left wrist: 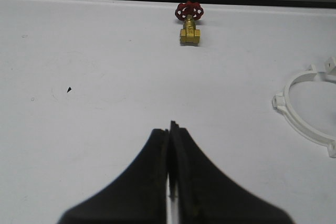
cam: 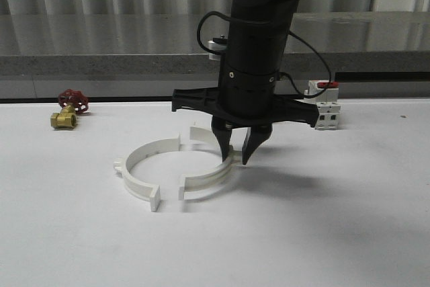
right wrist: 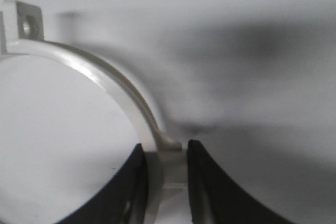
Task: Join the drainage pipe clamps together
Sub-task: 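Press the held half against the first half's ends, forming a ring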
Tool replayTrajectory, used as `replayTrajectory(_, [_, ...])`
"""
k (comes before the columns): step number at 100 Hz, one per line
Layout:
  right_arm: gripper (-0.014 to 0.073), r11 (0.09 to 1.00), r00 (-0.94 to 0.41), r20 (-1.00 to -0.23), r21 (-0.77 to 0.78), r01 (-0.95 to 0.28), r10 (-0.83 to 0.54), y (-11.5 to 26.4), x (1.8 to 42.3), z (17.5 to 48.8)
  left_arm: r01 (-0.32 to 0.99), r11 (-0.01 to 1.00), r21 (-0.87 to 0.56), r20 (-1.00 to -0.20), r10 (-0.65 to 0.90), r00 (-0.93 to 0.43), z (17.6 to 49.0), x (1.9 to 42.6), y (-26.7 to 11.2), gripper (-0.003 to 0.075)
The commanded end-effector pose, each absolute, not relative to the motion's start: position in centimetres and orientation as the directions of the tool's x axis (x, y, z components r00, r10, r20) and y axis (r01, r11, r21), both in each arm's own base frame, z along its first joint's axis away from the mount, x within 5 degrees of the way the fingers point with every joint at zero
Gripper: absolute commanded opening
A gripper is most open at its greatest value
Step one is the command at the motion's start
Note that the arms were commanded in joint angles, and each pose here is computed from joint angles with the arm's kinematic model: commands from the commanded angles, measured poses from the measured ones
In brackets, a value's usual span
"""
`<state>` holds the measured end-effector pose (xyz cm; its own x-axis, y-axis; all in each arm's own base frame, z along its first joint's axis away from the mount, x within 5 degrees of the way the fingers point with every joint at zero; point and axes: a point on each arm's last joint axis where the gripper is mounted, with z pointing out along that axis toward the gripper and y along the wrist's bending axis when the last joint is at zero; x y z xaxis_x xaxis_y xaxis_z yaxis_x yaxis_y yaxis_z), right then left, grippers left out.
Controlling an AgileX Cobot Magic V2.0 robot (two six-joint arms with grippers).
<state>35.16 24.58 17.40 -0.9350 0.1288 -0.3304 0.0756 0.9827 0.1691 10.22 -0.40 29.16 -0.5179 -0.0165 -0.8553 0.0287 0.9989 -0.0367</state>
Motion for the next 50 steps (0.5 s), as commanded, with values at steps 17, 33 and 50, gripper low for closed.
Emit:
replayTrajectory(17, [0.0037,0.97,-0.904,-0.4,0.237,0.06,0.154,25.21,35.57,19.74,0.026,0.999,-0.045,-0.899,-0.029,-0.437,30.54,10.55,-0.39,-0.0021])
replayTrajectory(33, [0.0037,0.965,-0.899,-0.404,0.255,0.065,0.167,25.33,35.66,19.76,0.026,0.999,-0.045,-0.899,-0.029,-0.437,30.54,10.55,-0.39,-0.0021])
replayTrajectory(50, [0.0037,0.963,-0.9,-0.401,0.26,0.07,0.173,25.36,35.65,19.76,0.026,0.999,-0.045,-0.899,-0.029,-0.437,30.54,10.55,-0.39,-0.0021])
